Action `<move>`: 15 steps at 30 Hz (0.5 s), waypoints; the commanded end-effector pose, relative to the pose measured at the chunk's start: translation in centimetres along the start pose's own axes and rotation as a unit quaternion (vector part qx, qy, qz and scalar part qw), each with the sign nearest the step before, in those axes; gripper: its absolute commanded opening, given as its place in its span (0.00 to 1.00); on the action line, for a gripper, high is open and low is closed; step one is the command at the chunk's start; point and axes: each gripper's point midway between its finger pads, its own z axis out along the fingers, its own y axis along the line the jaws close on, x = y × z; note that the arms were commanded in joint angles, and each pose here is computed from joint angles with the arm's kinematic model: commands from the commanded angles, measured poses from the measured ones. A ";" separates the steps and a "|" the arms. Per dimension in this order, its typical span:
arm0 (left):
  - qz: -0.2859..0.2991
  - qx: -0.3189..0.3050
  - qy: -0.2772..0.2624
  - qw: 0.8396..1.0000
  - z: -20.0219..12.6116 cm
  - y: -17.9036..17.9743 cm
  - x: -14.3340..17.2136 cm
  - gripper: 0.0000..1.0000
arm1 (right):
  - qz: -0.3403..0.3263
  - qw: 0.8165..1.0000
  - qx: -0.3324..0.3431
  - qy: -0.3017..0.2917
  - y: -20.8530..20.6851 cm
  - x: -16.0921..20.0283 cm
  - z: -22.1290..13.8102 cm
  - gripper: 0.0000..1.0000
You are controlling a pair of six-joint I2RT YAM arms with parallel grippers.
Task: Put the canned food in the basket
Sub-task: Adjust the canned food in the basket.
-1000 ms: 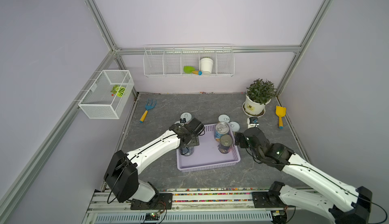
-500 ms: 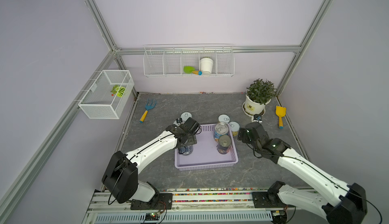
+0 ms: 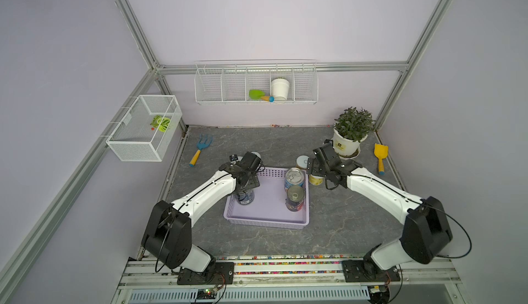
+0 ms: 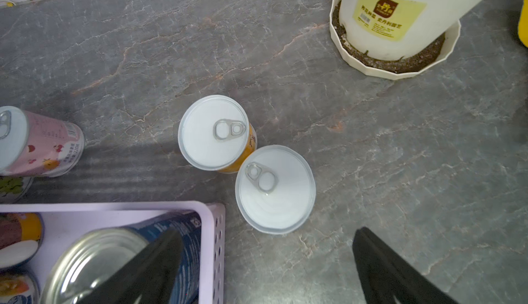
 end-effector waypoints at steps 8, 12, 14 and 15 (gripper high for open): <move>-0.007 0.020 -0.040 0.999 -1.7 0.3 -1.4 1.00 | -0.031 0.997 0.024 0.067 -0.4 2.6 3.0 0.98; -0.027 0.045 -0.082 0.995 -4.1 1.3 -2.1 1.00 | -0.033 0.995 0.036 0.090 -0.8 3.2 4.1 0.98; -0.038 0.064 -0.106 0.992 -5.4 1.8 -2.3 1.00 | -0.035 0.994 0.044 0.096 -1.2 3.3 4.7 0.98; -0.041 0.070 -0.114 0.990 -5.8 2.0 -2.4 1.00 | -0.035 0.993 0.047 0.099 -1.3 3.4 4.9 0.98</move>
